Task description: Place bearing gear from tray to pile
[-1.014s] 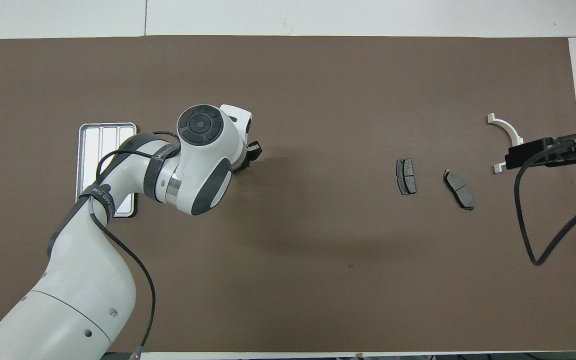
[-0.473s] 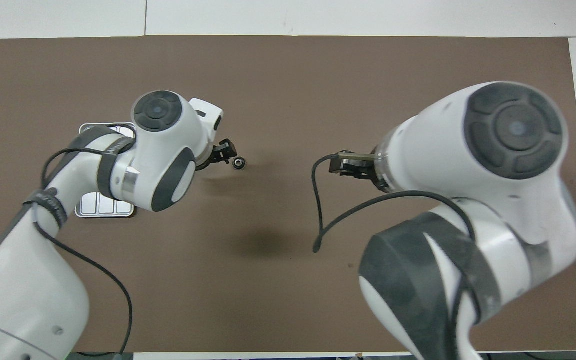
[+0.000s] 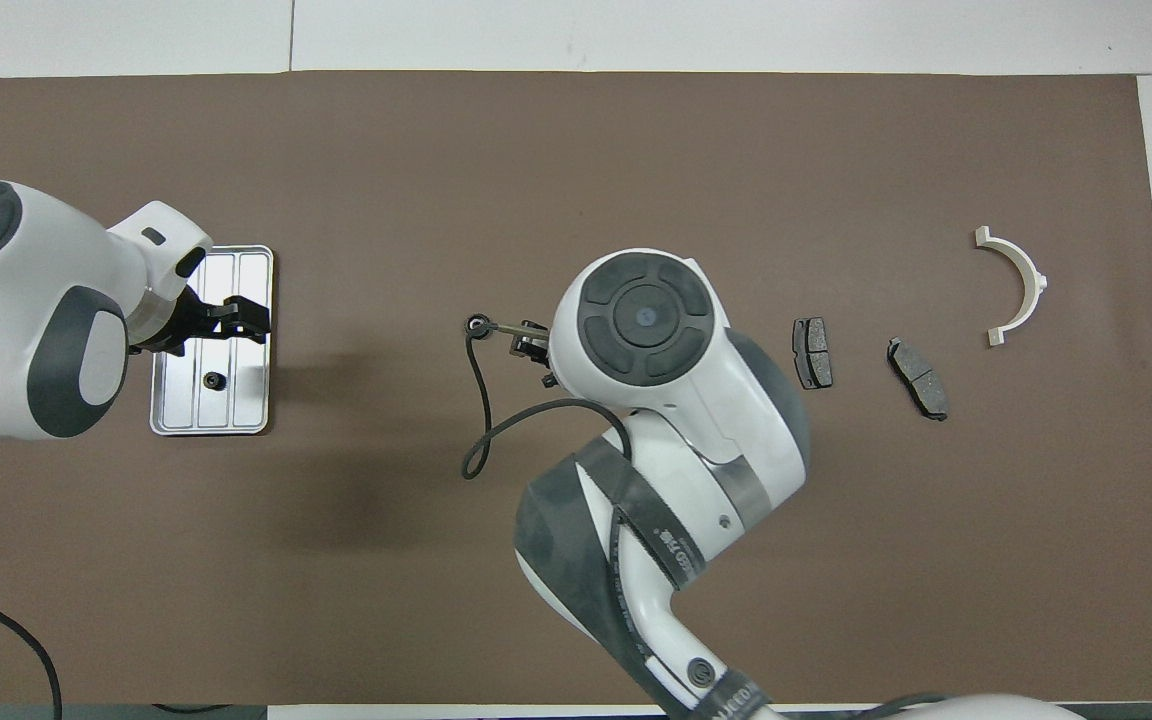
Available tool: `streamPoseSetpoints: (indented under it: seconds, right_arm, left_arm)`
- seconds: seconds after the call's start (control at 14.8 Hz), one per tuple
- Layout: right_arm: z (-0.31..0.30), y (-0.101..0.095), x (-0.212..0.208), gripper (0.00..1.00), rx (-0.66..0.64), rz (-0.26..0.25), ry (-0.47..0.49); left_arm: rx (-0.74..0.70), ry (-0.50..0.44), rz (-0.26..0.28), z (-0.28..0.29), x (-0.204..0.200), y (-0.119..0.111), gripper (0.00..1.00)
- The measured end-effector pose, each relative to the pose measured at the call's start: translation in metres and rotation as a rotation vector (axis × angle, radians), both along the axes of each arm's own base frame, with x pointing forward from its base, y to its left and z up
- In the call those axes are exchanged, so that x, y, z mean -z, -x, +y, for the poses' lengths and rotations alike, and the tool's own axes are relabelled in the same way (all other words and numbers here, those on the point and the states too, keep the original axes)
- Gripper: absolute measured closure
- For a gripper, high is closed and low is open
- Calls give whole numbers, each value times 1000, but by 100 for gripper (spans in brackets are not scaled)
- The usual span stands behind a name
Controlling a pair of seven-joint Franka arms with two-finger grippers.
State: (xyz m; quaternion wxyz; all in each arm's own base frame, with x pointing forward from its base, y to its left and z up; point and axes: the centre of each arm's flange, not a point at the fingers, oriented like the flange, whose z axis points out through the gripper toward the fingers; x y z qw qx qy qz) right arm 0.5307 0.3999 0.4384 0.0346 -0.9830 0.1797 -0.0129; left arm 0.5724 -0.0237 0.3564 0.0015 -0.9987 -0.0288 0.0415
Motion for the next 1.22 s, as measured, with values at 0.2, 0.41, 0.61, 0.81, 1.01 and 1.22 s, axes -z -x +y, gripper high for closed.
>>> streamPoseSetpoints:
  seconds: [0.2,0.41,0.61,0.81,1.01,1.22]
  right_arm:
    - [47,-23,45,0,73,-19,43]
    - [84,-39,87,0,104,-33,60]
    - [90,-54,91,0,117,-39,59]
    - [95,-58,92,0,116,-39,57]
    - [105,-54,119,0,102,-19,75]
    - [112,-55,140,0,97,-10,82]
  left_arm:
    - [14,4,-20,19,22,10,7]
    - [11,5,-29,21,28,13,21]
    - [10,5,-27,21,34,16,30]
    - [7,4,-20,22,44,23,37]
    - [-4,4,-16,22,49,27,40]
    - [-7,4,-20,23,51,28,40]
